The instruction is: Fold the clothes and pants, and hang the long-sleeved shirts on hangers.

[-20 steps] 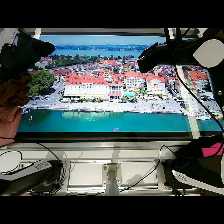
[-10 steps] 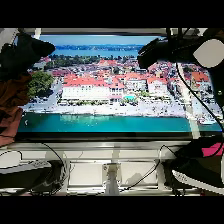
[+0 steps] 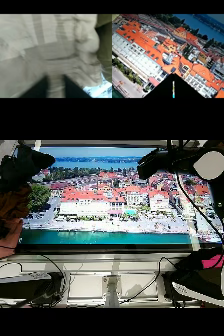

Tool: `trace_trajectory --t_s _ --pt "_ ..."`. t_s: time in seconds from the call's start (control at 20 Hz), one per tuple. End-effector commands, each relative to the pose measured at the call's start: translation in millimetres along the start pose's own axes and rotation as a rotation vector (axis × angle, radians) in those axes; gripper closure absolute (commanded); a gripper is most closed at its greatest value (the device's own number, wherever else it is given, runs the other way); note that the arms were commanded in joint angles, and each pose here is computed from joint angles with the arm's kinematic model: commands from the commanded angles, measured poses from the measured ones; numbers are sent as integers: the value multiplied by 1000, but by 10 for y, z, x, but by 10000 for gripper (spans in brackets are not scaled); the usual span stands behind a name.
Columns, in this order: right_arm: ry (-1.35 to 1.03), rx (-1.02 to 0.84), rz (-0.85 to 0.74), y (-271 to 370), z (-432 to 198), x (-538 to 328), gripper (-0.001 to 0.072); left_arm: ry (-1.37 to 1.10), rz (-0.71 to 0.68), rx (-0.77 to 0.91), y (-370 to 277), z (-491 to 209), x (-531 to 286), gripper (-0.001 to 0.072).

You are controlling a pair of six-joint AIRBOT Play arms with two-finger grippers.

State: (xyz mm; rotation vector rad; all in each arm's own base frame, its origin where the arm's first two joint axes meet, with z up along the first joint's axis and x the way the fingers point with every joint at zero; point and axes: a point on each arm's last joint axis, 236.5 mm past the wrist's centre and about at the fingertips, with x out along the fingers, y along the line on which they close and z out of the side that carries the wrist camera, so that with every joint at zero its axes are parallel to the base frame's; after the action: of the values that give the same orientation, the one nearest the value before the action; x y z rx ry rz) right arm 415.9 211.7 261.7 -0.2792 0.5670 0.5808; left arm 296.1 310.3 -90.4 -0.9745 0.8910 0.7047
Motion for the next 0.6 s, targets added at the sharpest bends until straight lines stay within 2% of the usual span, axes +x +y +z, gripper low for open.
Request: trace_trajectory --t_s 0.0,0.25,0.55 --pt "-3 0 0 3 8 4 690 -11 -4 -6 -8 26 6 688" --pt "-4 -1 -1 0 10 4 690 -18 -77 89 -234 25 -150 693" --pt "-25 -18 -41 -93 61 1 690 -166 -209 211 -851 170 -919 694"
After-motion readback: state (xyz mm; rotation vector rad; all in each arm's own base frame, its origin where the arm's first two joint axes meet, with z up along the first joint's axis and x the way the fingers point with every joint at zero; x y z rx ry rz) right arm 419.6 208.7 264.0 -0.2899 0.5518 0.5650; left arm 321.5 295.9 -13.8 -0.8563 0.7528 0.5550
